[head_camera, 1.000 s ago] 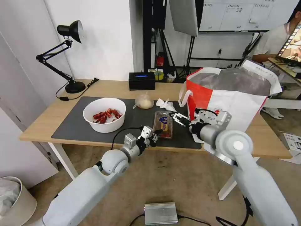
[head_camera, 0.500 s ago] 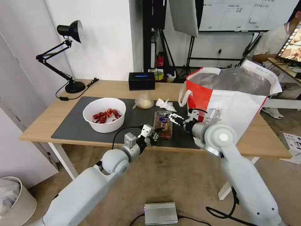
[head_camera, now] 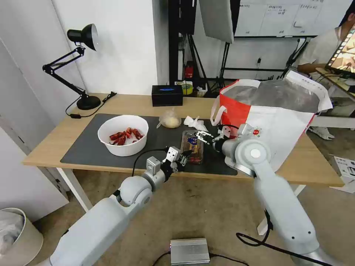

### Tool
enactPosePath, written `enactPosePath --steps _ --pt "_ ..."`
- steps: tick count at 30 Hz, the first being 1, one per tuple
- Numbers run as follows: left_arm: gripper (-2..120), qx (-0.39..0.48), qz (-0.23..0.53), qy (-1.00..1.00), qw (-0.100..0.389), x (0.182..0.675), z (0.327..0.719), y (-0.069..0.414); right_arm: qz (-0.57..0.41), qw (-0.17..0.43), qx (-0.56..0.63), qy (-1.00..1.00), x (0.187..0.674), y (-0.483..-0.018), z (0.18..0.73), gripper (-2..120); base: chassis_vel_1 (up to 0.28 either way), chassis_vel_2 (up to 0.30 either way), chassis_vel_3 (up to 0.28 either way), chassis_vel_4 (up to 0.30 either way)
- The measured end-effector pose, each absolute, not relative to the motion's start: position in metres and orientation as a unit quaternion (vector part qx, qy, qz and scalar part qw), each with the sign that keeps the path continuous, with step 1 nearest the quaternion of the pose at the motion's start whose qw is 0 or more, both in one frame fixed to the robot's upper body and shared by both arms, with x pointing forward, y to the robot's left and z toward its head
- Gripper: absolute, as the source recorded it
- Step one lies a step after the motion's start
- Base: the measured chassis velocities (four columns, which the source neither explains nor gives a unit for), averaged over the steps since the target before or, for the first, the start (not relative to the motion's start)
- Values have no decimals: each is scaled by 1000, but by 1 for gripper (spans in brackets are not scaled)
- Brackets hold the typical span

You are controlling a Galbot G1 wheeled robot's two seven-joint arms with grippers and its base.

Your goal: Pick up the trash from the table and place it into the takeout bag.

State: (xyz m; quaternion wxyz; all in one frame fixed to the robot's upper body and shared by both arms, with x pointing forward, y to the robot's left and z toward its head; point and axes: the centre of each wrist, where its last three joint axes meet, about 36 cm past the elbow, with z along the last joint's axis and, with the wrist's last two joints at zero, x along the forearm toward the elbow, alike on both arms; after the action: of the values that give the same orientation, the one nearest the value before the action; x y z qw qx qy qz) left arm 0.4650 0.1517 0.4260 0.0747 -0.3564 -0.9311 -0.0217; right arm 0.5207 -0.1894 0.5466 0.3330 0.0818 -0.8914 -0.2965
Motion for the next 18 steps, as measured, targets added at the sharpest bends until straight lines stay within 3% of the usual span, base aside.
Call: enactPosePath --steps 18 --pt "0 -357 -21 -931 73 461 424 152 -295 359 79 -882 536 -177 536 100 0 0 0 0"
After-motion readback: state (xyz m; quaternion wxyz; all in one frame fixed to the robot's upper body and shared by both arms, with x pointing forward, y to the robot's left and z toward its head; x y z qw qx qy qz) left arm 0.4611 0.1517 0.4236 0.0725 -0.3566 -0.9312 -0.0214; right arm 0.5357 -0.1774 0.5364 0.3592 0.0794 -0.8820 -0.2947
